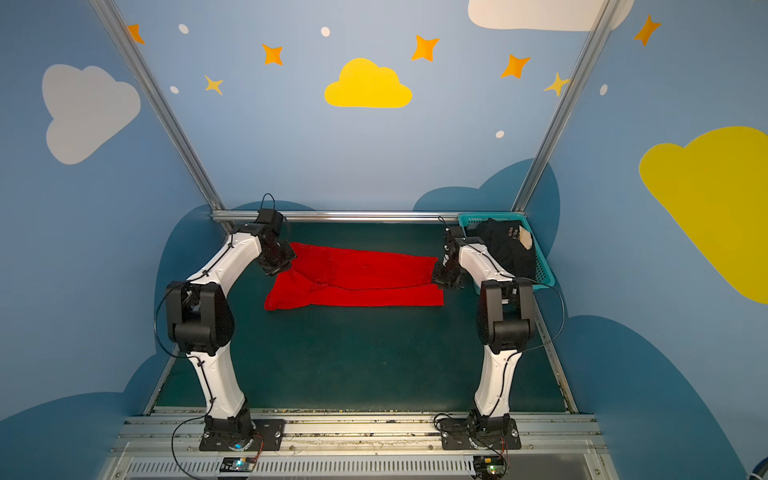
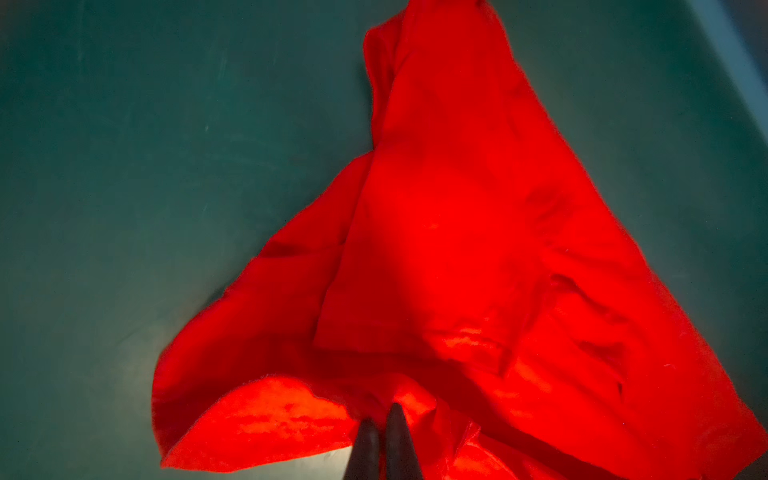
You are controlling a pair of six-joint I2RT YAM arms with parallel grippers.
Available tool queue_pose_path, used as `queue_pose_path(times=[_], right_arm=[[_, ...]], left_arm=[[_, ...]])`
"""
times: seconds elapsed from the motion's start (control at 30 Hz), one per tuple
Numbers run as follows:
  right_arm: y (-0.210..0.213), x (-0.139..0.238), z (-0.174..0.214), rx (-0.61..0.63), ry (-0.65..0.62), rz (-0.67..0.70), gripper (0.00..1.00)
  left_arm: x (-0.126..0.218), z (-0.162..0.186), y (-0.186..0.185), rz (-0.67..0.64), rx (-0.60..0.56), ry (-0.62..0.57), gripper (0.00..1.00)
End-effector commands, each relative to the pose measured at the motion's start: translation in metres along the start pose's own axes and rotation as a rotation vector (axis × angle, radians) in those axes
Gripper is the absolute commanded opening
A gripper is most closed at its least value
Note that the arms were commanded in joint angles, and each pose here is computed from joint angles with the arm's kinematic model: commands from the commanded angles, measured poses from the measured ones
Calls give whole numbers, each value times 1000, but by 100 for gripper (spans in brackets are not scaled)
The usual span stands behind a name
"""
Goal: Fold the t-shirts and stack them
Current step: 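Lift the near hem with both grippers and fold it away from the robot, then lower the folded hem onto the far edge with both grippers and release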
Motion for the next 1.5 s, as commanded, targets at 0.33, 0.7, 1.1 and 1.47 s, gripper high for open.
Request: queue_pose_path(times=[0.33, 0.7, 1.1, 1.47], right_arm=[[-1, -12, -24, 3, 33, 26, 0], [4, -31, -39, 0, 58, 14, 0], [10, -39, -52, -7, 66, -9, 21], [31, 25, -58, 45, -39, -99, 46]], left_arm=[[-12, -49, -13, 49, -70, -53, 5], [-52, -69, -24, 106, -77, -44, 5], [-90, -85, -31, 176, -15, -2, 25], [-28, -97, -34, 202, -1, -112, 70]])
Point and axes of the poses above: each gripper's point midway between its finger pads, its own x axis back along the fingers, its own y axis along the line the jaws close on, z = x × y, the point moved 1 cm from there along x, back along the fingers, and after that the axes turned 12 degrees about -x, right-handed, at the moved point
